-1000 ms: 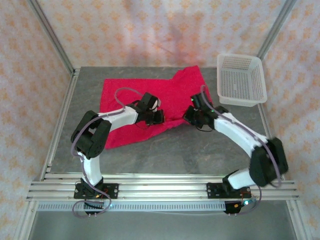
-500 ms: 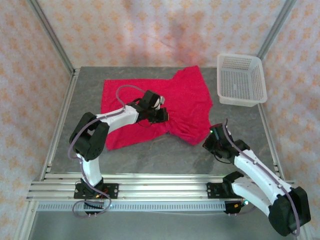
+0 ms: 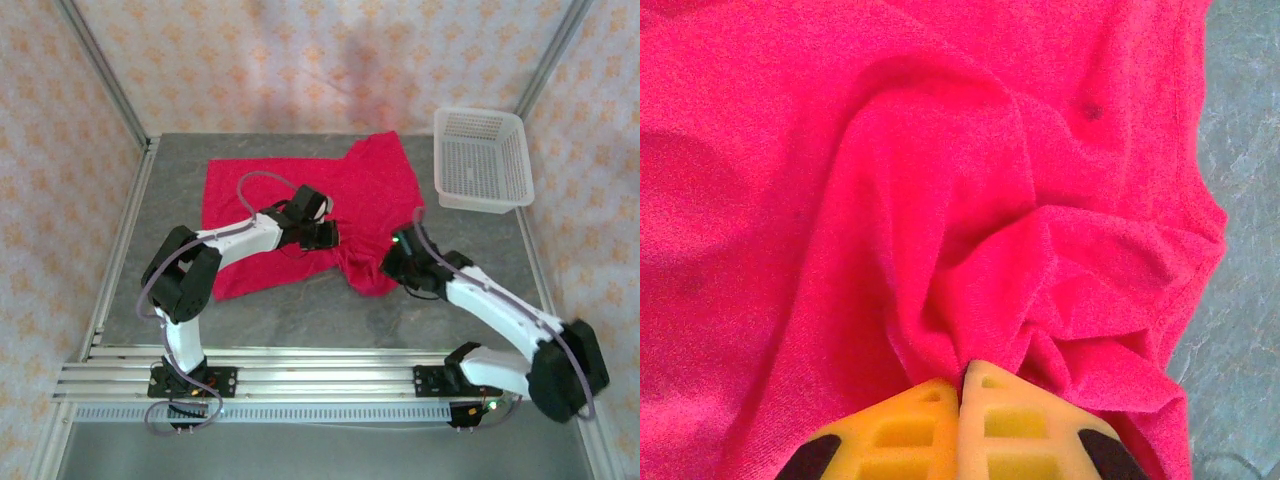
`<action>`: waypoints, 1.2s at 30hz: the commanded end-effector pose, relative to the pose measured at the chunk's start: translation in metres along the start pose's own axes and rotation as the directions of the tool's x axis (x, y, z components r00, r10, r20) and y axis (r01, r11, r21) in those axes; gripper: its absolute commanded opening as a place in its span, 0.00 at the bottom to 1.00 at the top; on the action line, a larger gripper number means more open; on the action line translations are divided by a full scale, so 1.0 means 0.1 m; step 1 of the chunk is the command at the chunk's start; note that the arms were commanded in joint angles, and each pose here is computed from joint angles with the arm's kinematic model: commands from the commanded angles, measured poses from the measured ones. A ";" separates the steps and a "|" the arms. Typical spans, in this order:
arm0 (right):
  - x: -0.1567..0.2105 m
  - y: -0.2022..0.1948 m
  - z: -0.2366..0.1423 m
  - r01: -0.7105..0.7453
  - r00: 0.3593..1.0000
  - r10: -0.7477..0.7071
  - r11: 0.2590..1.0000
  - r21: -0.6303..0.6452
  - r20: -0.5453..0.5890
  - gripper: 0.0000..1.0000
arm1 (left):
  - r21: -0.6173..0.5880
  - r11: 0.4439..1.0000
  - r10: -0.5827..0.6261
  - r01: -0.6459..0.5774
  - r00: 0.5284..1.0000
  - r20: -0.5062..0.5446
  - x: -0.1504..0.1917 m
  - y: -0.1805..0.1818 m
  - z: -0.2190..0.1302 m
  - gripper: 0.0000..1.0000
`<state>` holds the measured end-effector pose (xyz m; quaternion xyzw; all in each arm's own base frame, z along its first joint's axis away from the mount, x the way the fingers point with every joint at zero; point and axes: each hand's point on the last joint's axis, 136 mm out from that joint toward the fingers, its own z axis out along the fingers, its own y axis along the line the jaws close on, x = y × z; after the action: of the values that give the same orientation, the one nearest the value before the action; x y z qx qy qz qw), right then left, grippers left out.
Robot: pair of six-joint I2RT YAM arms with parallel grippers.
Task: Fold the inside-out t-shirt
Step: Smooth out the T-shirt at the center of the table.
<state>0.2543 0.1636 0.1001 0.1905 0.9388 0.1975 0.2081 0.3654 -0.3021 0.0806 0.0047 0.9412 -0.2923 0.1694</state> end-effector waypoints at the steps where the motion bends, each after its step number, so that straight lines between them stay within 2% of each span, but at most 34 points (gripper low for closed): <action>1: 0.02 0.51 0.10 0.070 0.997 -0.071 0.994 -0.087 -0.014 0.12 | -0.025 1.000 -0.017 0.017 1.000 0.004 0.03 0.09 0.03 0.00; 5: 0.01 0.49 0.38 0.120 0.992 -0.119 0.993 0.016 -0.027 0.12 | -0.017 1.000 -0.025 0.025 1.000 0.007 0.05 0.09 0.03 0.00; 9: 0.01 0.26 0.64 0.145 0.989 -0.141 0.981 0.129 -0.036 0.10 | -0.029 0.999 -0.018 0.019 1.000 0.007 0.06 0.13 0.01 0.00; 12: 0.15 0.00 0.69 0.151 0.987 -0.137 0.968 0.202 -0.079 0.10 | -0.036 0.999 -0.014 0.015 1.000 0.009 0.07 0.15 -0.02 0.00; 14: 0.26 -0.19 0.66 0.133 0.989 -0.116 0.967 0.216 -0.090 0.16 | -0.037 0.999 -0.015 0.015 1.000 0.011 0.07 0.16 -0.03 0.00; 18: 0.47 -0.48 0.61 0.093 0.993 -0.075 0.975 0.203 -0.094 0.48 | -0.018 0.999 -0.028 0.028 1.000 0.012 0.09 0.15 -0.01 0.00; 21: 0.47 -0.47 0.56 0.094 0.993 -0.079 0.979 0.182 -0.089 0.55 | -0.002 1.000 -0.030 0.030 1.000 0.008 0.11 0.10 0.01 0.00; 27: 0.33 -0.25 0.41 0.112 0.993 -0.105 0.984 0.136 -0.054 0.56 | 0.001 1.000 -0.016 0.016 1.000 0.000 0.16 0.05 0.01 0.00; 32: 0.33 -0.22 0.55 0.132 0.990 -0.121 0.979 0.157 -0.079 0.54 | 0.005 1.000 -0.013 0.013 1.000 0.001 0.18 0.03 -0.01 0.00; 34: 0.37 -0.22 0.66 0.133 0.988 -0.117 0.978 0.163 -0.102 0.48 | -0.023 1.000 -0.009 0.009 1.000 0.002 0.18 0.06 -0.06 0.00; 36: 0.40 -0.20 0.73 0.136 0.985 -0.116 0.976 0.168 -0.127 0.32 | -0.104 0.995 -0.005 0.008 1.000 0.029 0.13 0.17 -0.22 0.12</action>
<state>0.2455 0.1810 0.0227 0.1431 0.9706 0.1169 0.1544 0.3474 -0.2942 0.0609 -0.0063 0.9489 -0.2763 0.1525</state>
